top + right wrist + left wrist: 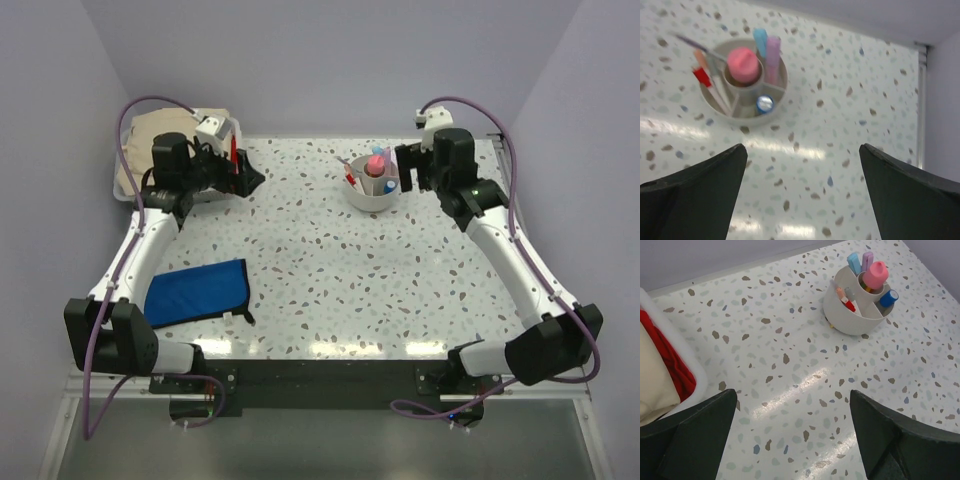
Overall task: Sort the stationery into containers
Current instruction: Reset both arms
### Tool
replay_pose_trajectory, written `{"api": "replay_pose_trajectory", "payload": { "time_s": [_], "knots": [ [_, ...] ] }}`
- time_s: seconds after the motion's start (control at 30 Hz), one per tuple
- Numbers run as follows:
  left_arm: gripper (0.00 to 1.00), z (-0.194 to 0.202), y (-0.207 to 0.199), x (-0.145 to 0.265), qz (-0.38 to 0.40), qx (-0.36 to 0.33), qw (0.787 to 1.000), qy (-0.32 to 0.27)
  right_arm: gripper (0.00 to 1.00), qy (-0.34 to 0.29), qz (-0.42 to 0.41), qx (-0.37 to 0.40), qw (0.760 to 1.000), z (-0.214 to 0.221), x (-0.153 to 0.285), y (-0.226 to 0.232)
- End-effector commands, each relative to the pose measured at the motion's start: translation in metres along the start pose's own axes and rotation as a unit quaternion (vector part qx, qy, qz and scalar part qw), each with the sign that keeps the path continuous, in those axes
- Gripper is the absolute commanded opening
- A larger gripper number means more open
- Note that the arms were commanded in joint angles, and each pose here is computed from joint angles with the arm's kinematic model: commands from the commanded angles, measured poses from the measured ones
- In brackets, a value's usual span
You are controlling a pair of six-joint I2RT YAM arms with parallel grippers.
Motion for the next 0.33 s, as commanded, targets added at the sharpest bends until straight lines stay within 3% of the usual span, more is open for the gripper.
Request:
{"api": "replay_pose_trajectory", "payload": {
  "time_s": [0.0, 0.13, 0.3],
  "knots": [
    [1.00, 0.008, 0.006, 0.008, -0.026, -0.026, 0.999, -0.003, 0.99, 0.094, 0.134, 0.019, 0.986, 0.051, 0.038, -0.041],
    [1.00, 0.025, 0.015, 0.006, -0.042, -0.048, 0.998, 0.021, 0.99, 0.116, 0.142, 0.026, 0.983, 0.080, 0.062, -0.049],
    [1.00, 0.044, 0.026, 0.007, -0.072, -0.064, 0.994, 0.049, 0.99, 0.102, 0.133, 0.000, 0.986, 0.097, 0.082, -0.055]
  ]
}}
Point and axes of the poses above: each gripper's point midway between its finger pads, its own x axis back along the fingers, its own y axis along the line the jaws close on, z = x × y, the point moved 5 cm from there along x, back along the fingers, and after that the axes turned 1 degree about -x, right-handed, at the moved point
